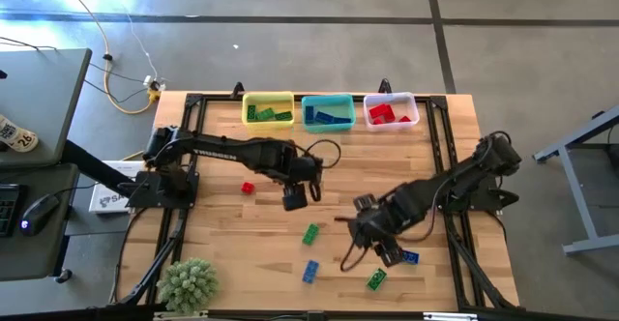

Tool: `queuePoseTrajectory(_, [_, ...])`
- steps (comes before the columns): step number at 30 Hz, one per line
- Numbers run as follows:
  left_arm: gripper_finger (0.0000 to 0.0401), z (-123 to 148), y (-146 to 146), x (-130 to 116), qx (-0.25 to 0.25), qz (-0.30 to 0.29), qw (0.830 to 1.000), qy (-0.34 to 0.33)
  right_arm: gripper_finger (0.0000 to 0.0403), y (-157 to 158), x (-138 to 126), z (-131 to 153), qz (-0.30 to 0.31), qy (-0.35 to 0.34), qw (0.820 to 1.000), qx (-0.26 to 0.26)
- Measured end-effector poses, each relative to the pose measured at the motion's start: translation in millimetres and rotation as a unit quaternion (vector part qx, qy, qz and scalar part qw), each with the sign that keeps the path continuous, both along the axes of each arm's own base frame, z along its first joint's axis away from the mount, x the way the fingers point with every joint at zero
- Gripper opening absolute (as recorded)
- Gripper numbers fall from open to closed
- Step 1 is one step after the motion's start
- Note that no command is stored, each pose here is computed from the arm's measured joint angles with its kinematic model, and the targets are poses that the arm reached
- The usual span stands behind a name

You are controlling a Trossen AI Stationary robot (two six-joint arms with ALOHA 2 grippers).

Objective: Sort & place blocks by color
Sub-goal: Put the green game piece into the yellow bin

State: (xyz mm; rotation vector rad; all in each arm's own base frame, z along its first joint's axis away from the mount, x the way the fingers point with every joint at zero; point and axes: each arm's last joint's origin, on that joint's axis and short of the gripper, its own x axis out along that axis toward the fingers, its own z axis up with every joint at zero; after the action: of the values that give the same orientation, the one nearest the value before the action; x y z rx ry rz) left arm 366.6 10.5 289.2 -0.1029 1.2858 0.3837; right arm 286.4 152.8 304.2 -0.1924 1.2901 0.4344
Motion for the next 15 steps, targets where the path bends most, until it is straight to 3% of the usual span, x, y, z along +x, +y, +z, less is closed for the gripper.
queuePoseTrajectory(15, [0.0205,0,-57,-2,-0.004,-0.065,0.998,-0.006,0.0234,82,-10,-61,0.075,0.061,0.995,-0.034])
